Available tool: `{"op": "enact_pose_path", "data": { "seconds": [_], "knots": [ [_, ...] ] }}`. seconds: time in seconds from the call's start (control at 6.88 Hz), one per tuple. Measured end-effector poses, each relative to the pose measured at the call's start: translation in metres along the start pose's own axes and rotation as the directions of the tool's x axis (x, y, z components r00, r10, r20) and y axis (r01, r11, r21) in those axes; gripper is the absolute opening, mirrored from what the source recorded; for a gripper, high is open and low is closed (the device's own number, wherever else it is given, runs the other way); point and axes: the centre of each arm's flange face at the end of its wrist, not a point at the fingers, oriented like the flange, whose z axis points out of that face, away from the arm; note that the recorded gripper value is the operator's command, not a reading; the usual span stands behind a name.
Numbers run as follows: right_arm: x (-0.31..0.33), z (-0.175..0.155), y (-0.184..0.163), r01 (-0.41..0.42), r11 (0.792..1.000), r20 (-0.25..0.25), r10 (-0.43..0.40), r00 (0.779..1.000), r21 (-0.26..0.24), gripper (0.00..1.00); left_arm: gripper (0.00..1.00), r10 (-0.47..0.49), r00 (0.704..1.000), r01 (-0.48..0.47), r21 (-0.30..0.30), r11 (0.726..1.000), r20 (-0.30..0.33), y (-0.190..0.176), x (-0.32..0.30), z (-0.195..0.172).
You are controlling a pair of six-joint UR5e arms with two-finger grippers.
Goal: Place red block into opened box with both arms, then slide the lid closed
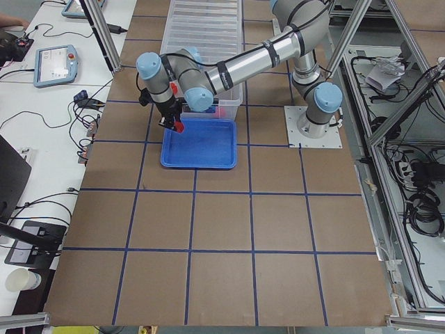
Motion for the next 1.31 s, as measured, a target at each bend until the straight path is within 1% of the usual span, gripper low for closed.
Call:
{"op": "enact_pose_path", "data": {
  "seconds": [0.15,0.29,0.44,0.58,0.87,1.02,1.31],
  "knots": [
    [0.030,0.021,-0.003,0.062,0.998,-0.035,-0.063,0.997,-0.024,1.00,0.00,-0.019,1.000,0.019,0.006,1.000,0.009,-0.012,0.039,-0.033],
    [0.049,0.047,-0.003,0.090,0.995,-0.071,-0.093,0.993,-0.044,1.00,0.00,-0.058,0.998,0.058,0.005,0.998,0.014,-0.025,0.086,-0.049],
    [0.057,0.071,0.001,0.096,0.994,-0.084,-0.100,0.991,-0.056,1.00,0.00,-0.100,0.995,0.100,-0.008,0.995,0.004,-0.033,0.130,-0.047],
    [0.061,0.085,0.005,0.095,0.994,-0.086,-0.100,0.991,-0.062,1.00,0.00,-0.154,0.988,0.154,-0.018,0.988,-0.006,-0.040,0.164,-0.032],
    [0.063,0.095,0.009,0.093,0.993,-0.084,-0.099,0.992,-0.069,1.00,0.00,-0.224,0.974,0.224,0.004,0.974,0.003,-0.051,0.204,0.022],
    [0.063,0.097,0.009,0.093,0.993,-0.083,-0.098,0.992,-0.070,1.00,0.00,-0.252,0.968,0.252,0.026,0.967,0.006,-0.050,0.212,0.049],
    [0.063,0.098,0.010,0.092,0.993,-0.081,-0.098,0.992,-0.073,1.00,0.00,-0.281,0.960,0.281,0.066,0.957,-0.018,-0.049,0.211,0.086]
  ]
}}
